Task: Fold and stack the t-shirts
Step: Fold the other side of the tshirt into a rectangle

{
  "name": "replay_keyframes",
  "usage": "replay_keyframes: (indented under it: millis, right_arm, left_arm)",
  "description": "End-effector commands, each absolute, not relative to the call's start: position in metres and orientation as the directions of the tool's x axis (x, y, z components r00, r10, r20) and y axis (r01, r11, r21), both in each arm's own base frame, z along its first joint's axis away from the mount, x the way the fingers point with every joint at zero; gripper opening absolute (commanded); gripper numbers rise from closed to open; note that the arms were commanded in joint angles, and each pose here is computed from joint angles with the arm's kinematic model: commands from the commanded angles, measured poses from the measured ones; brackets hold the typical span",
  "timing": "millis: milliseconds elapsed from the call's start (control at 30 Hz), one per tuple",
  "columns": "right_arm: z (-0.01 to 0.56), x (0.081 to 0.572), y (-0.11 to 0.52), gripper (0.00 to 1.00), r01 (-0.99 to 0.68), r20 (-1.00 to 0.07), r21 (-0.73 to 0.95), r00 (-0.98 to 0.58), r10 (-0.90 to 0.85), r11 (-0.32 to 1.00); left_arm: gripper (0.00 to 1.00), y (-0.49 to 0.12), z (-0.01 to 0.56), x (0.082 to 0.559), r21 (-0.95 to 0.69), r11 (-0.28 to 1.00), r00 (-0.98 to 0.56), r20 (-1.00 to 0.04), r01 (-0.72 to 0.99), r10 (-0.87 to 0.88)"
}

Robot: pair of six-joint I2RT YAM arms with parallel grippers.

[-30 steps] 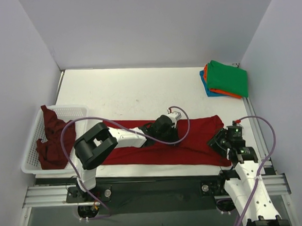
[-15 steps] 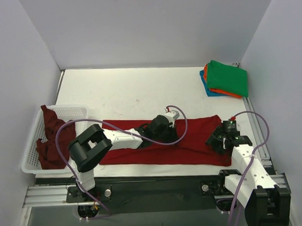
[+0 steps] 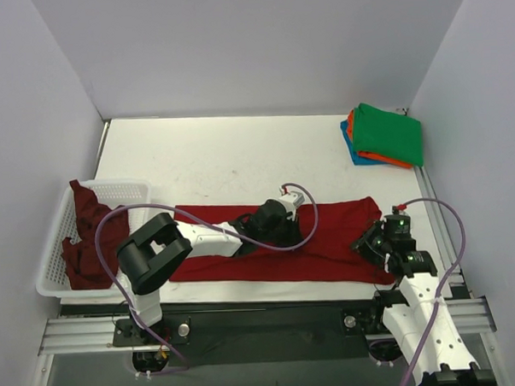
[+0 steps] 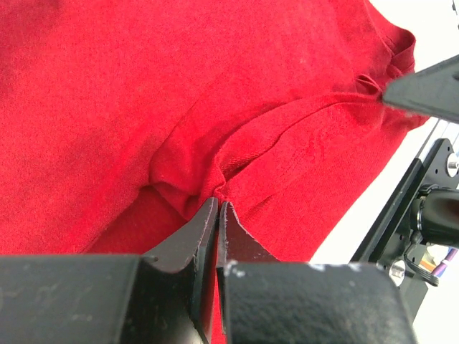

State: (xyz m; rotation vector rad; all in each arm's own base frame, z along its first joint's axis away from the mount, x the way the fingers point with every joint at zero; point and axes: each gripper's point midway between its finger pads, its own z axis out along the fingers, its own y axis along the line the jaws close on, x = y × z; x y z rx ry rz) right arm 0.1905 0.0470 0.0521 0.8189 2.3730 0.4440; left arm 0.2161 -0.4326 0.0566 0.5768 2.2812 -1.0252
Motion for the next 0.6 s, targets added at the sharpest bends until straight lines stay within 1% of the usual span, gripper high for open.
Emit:
replay_keyframes:
  millis: [0, 33, 200, 267, 300, 367, 400, 433, 467, 567]
  right_arm:
    - [0.04, 0.166, 0.06, 0.15, 0.457, -0.337, 0.479, -0.692, 0.638, 0.749]
    - [0.035, 0.16, 0.062, 0.15, 0.461, -0.32, 0.483, -0.699, 0.64, 0.745]
    - [0.027, 0.145, 0.065, 0.15, 0.465, -0.3, 0.493, -0.703, 0.645, 0.736]
    - [0.032, 0.145, 0.066, 0.16, 0.459, -0.311, 0.512, -0.689, 0.655, 0.726]
    - [0.033, 0.143, 0.066, 0.17, 0.461, -0.308, 0.513, -0.689, 0.656, 0.725]
    - [0.039, 0.144, 0.063, 0.18, 0.458, -0.332, 0.516, -0.672, 0.662, 0.724]
    - [0.045, 0.145, 0.061, 0.2, 0.459, -0.344, 0.512, -0.665, 0.663, 0.726]
    - [0.048, 0.146, 0.06, 0.2, 0.459, -0.353, 0.512, -0.659, 0.664, 0.727]
    - [0.05, 0.147, 0.059, 0.21, 0.456, -0.364, 0.509, -0.655, 0.662, 0.73]
    - [0.058, 0.154, 0.054, 0.21, 0.469, -0.38, 0.497, -0.639, 0.669, 0.73]
  left_arm:
    - [0.01, -0.439, 0.075, 0.216, -0.543, 0.569, -0.716, -0.688, 0.618, 0.12]
    - [0.02, -0.439, 0.076, 0.216, -0.543, 0.568, -0.714, -0.691, 0.619, 0.117]
    - [0.09, -0.432, 0.07, 0.216, -0.535, 0.58, -0.709, -0.696, 0.614, 0.11]
    - [0.13, -0.431, 0.072, 0.217, -0.533, 0.58, -0.702, -0.705, 0.617, 0.1]
    - [0.14, -0.429, 0.07, 0.216, -0.533, 0.582, -0.704, -0.704, 0.615, 0.099]
    - [0.19, -0.43, 0.076, 0.216, -0.536, 0.569, -0.694, -0.715, 0.623, 0.086]
    - [0.2, -0.428, 0.077, 0.218, -0.533, 0.576, -0.691, -0.719, 0.619, 0.078]
    - [0.23, -0.427, 0.077, 0.217, -0.534, 0.576, -0.691, -0.718, 0.619, 0.076]
    - [0.29, -0.426, 0.083, 0.218, -0.534, 0.573, -0.685, -0.725, 0.621, 0.067]
    - [0.31, -0.426, 0.095, 0.219, -0.531, 0.573, -0.677, -0.734, 0.624, 0.058]
